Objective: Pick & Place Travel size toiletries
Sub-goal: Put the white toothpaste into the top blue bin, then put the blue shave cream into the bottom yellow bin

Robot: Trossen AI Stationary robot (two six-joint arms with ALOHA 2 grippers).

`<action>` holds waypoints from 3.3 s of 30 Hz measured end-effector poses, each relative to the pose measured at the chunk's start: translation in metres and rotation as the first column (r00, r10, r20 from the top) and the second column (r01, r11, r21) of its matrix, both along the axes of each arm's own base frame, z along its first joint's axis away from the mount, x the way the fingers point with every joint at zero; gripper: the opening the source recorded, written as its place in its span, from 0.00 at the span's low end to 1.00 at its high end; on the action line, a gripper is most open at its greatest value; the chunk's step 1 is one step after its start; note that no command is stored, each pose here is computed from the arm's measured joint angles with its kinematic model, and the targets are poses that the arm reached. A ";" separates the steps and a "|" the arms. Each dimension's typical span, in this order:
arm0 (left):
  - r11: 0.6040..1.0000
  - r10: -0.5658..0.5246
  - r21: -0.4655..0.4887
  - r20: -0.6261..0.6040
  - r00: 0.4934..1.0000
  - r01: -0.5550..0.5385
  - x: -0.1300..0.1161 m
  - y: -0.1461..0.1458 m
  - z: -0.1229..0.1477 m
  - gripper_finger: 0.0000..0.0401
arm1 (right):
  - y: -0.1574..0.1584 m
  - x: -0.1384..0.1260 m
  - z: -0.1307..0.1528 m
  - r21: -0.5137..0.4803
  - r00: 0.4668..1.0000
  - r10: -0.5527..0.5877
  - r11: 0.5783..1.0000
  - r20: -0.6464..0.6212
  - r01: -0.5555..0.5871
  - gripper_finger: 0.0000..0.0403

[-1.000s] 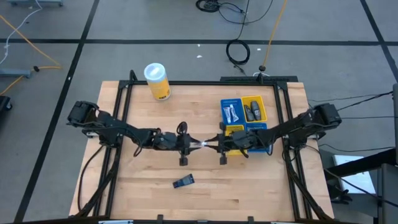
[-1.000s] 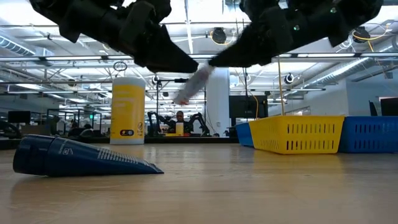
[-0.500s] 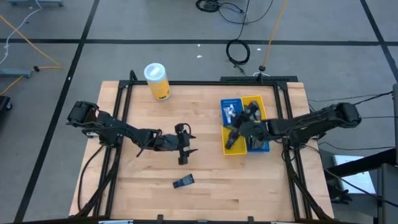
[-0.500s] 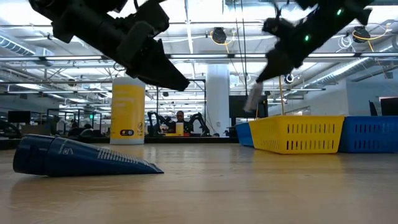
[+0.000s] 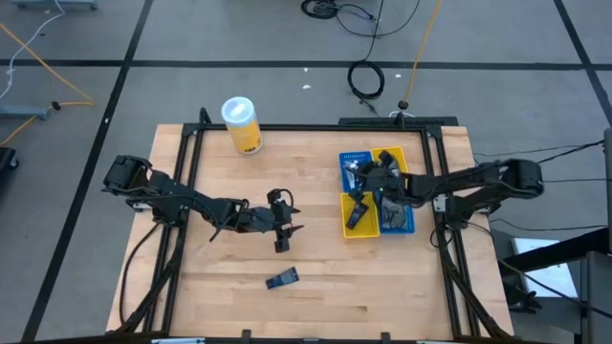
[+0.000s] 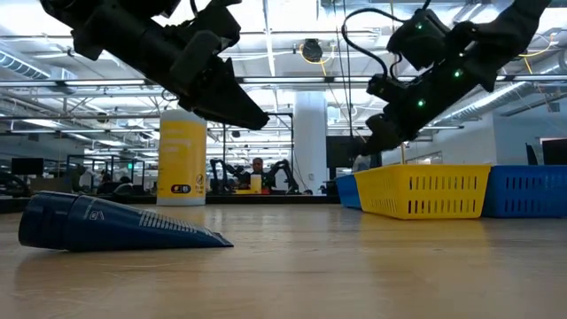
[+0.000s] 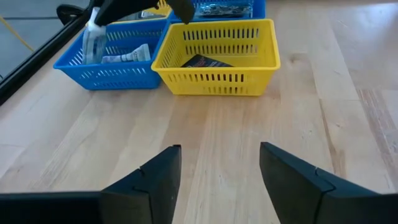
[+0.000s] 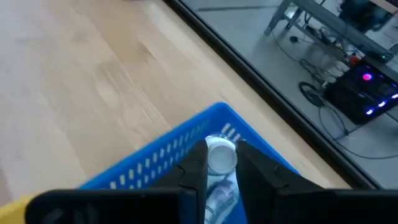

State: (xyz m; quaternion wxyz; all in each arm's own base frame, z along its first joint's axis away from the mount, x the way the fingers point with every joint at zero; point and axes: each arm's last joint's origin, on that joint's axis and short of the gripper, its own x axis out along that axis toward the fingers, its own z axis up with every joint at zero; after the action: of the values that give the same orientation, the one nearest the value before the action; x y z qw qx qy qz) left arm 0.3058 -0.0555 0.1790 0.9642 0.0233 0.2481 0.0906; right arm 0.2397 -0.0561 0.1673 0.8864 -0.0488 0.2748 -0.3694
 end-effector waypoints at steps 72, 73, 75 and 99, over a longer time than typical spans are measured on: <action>0.959 -0.212 -0.240 -0.259 0.942 0.150 -0.050 -0.135 -0.057 0.69 | 0.140 0.013 0.022 -0.224 0.587 0.804 0.592 0.099 -0.774 0.39; 0.961 -0.211 -0.233 -0.268 0.940 0.149 -0.049 -0.134 -0.059 0.70 | 0.140 0.013 0.022 -0.224 0.587 0.804 0.592 0.098 -0.774 0.39; 0.964 -0.217 -0.211 -0.285 0.934 0.160 -0.049 -0.133 -0.063 0.71 | 0.140 0.013 0.021 -0.220 0.587 0.804 0.592 0.092 -0.776 0.39; 0.993 0.054 0.098 0.046 0.997 -0.058 0.010 -0.065 -0.038 0.32 | 0.121 0.017 0.016 -0.032 0.700 0.676 0.724 0.228 -0.689 0.48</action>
State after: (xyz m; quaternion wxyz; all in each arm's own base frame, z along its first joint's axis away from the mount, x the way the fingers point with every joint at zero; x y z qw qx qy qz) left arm 0.3157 -0.1202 0.1414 0.9640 0.0624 0.2231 0.1305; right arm 0.2562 0.0653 0.1832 0.9860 -0.0803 0.1456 -0.0102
